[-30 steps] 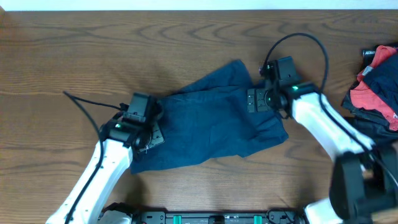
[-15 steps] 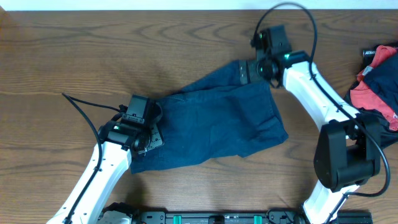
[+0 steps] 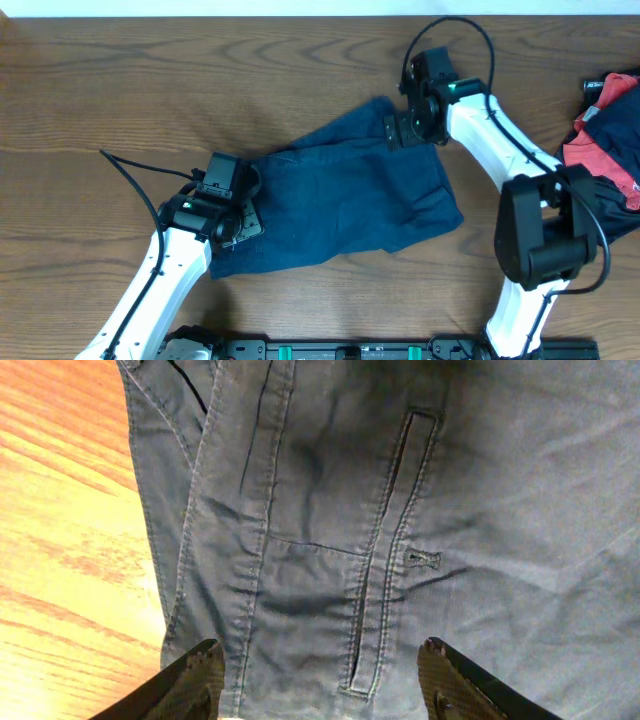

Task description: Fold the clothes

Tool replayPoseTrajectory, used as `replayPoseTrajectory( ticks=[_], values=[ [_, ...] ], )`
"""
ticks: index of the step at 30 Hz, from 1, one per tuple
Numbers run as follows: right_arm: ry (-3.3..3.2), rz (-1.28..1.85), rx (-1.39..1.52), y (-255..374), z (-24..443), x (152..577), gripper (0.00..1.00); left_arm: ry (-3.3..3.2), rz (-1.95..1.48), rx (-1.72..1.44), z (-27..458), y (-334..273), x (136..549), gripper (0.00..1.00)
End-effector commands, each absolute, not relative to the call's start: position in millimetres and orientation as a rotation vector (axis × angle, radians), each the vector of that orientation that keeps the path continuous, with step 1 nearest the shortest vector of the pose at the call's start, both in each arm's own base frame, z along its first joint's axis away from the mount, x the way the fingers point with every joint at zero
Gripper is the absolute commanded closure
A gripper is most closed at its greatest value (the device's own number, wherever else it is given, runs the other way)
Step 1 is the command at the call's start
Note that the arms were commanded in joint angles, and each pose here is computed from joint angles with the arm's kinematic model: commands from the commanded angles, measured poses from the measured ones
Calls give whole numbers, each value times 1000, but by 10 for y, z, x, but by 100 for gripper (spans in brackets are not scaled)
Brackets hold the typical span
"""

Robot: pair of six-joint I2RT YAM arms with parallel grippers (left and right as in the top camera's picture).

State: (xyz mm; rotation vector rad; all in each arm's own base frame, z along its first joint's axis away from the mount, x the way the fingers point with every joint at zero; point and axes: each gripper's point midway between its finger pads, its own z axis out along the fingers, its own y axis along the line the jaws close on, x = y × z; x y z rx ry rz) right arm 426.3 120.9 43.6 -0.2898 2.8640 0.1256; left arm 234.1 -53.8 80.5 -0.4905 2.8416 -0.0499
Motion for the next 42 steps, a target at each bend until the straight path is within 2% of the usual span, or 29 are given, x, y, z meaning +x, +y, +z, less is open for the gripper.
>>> replayPoseTrajectory(
  ticks=[1, 4, 9, 10, 11, 12, 13, 15, 16, 18, 21, 23, 33, 42],
  values=[
    [2887, 150, -329, 1273, 356, 4193, 10, 2846, -32, -469, 801, -524, 2328, 36],
    [2900, 161, -332, 1280, 313, 4158, 31, 2845, -29, -469, 801, -521, 2328, 36],
    [2905, 182, -333, 1307, 273, 4157, 39, 2848, -28, -469, 799, -520, 2320, 36],
    [2904, 186, -334, 1313, 264, 4163, 33, 2850, -27, -469, 799, -519, 2317, 36],
    [2904, 190, -335, 1319, 254, 4167, 14, 2853, -25, -470, 797, -517, 2310, 36],
    [2904, 191, -335, 1320, 251, 4168, 6, 2854, -24, -470, 796, -515, 2306, 36],
    [2906, 191, -336, 1323, 235, 4167, 7, 2856, -22, -470, 795, -513, 2301, 36],
    [2906, 191, -336, 1328, 211, 4176, 34, 2860, -20, -470, 792, -511, 2292, 36],
    [2907, 191, -331, 1329, 195, 4183, 51, 2861, -18, -470, 791, -509, 2287, 36],
    [2907, 205, -332, 1349, 157, 4193, 63, 2866, -15, -471, 789, -506, 2277, 36],
    [2911, 225, -334, 1398, 101, 4193, 92, 2870, -12, -471, 786, -503, 2266, 36],
    [2913, 226, -334, 1419, 85, 4189, 99, 2869, -12, -470, 787, -503, 2267, 36],
    [2882, 182, -363, 1521, 252, 4246, 99, 2869, -12, -470, 787, -503, 2268, 36],
    [2756, 160, -278, 1499, 911, 4437, 99, 2868, -13, -470, 788, -504, 2271, 36]
  ],
)
